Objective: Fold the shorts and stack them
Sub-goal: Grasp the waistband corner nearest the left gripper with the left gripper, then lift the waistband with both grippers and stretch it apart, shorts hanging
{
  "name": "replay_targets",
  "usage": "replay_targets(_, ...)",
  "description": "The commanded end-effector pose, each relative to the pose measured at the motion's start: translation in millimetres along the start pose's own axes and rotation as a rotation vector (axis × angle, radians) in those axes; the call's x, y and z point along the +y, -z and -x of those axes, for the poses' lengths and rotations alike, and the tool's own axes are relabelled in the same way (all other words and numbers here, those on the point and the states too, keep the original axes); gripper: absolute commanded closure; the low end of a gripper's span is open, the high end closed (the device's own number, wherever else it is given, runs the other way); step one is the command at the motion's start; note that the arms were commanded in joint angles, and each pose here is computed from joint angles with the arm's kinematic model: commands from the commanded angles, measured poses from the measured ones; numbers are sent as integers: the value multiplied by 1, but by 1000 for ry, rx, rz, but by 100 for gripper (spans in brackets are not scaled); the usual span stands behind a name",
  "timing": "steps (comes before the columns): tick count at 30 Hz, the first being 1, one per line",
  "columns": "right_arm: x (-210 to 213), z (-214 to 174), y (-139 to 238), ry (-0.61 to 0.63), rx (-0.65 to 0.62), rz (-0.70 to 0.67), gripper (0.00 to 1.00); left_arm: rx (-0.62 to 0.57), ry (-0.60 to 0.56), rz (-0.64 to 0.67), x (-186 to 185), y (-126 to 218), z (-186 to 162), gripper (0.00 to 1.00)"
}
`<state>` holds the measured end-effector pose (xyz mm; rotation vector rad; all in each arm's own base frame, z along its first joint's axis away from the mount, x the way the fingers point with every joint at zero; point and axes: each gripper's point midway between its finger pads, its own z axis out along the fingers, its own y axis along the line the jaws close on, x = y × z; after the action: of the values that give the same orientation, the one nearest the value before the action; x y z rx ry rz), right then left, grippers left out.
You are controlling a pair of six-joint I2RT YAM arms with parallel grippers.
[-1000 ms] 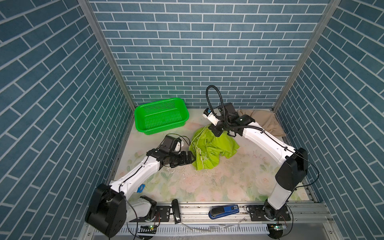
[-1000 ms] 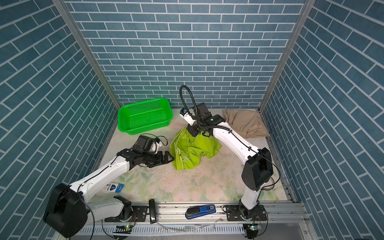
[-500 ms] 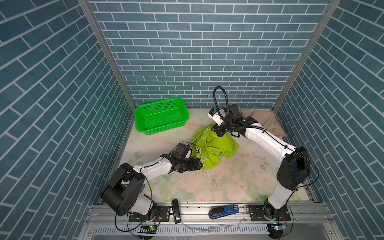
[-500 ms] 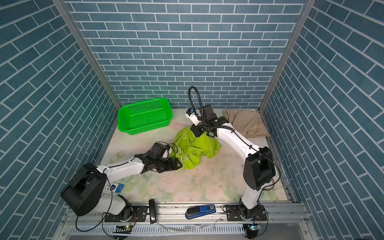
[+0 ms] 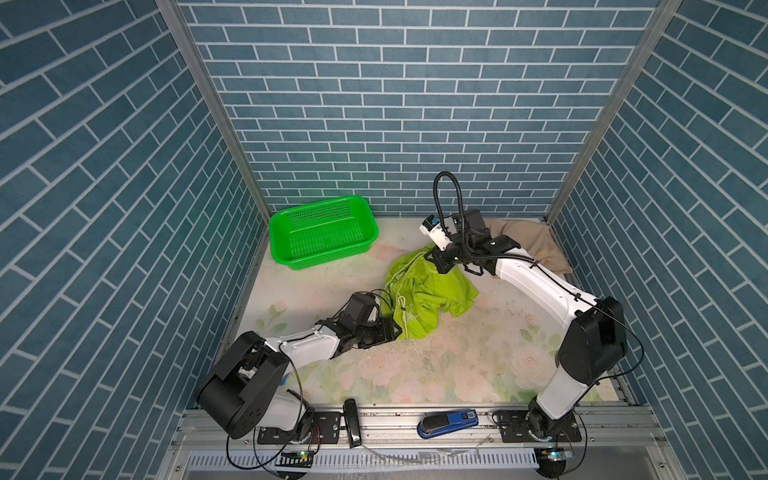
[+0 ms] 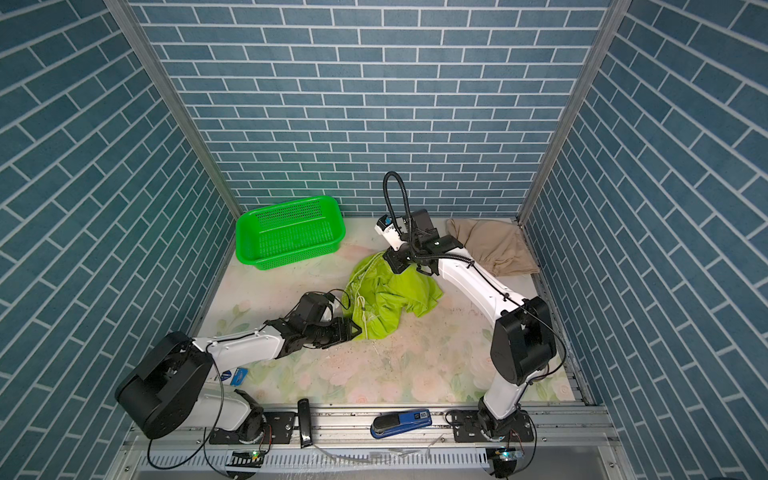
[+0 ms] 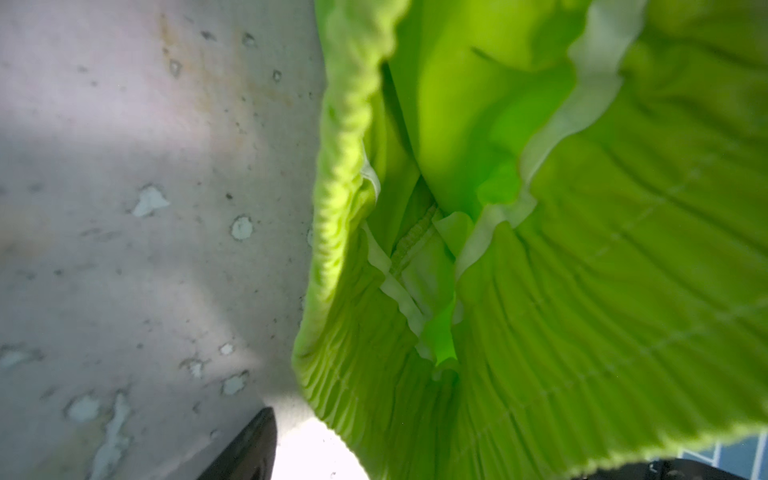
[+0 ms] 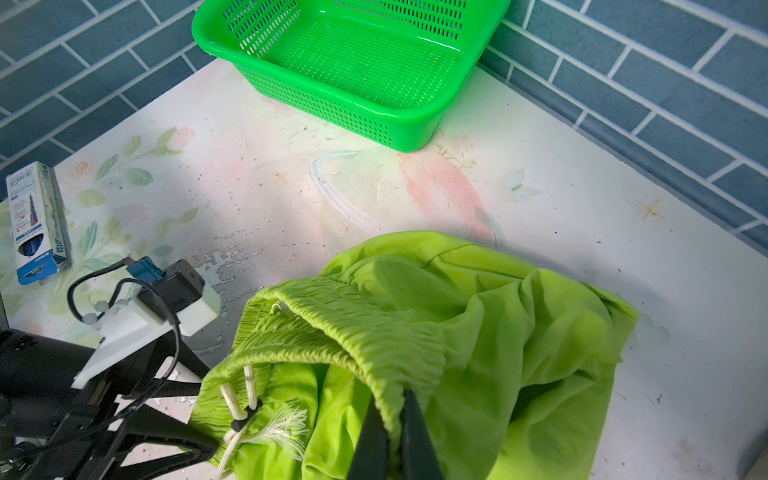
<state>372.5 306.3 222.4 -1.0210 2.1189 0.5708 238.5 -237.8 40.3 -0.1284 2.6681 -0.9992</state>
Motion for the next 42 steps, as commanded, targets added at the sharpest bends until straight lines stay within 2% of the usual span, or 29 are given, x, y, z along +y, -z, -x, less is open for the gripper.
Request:
replay_targets(1,3,18,15,-22,-76,14,100,-19,-21,-44,-14,-4,8,36)
replay_targets(4,4,19,16,-24,-83,13,100,-16,-40,-51,-20,-7,9,54)
replay_targets(7,3,20,19,-25,-89,6,100,-3,-44,-46,-19,-10,7,78)
replay_targets(9,1,22,23,-21,-97,-6,100,9,-65,-24,-19,-6,7,98)
replay_targets(13,-4,24,36,-7,-104,-40,100,33,-160,170,-13,27,18,100)
replay_targets(15,-9,25,46,3,-111,-72,100,34,-236,306,-10,59,31,100)
replay_targets(21,-31,39,88,104,-106,-246,100,-77,-485,544,-37,162,88,100)
replay_targets(25,-32,57,127,171,-153,-326,100,-171,-639,569,-73,215,124,100)
replay_targets(29,-32,76,179,210,-226,-424,100,-215,-819,525,-119,257,139,100)
replay_targets(32,-26,91,219,232,-305,-472,100,-310,-908,536,-146,294,153,100)
replay_targets(36,-23,112,269,244,-399,-554,100,-453,-968,535,-178,334,173,100)
replay_targets(40,-36,124,289,266,-402,-662,100,-451,-994,524,-192,343,179,100)
replay_targets(42,-46,126,290,273,-355,-706,100,-459,-954,647,-180,350,193,100)
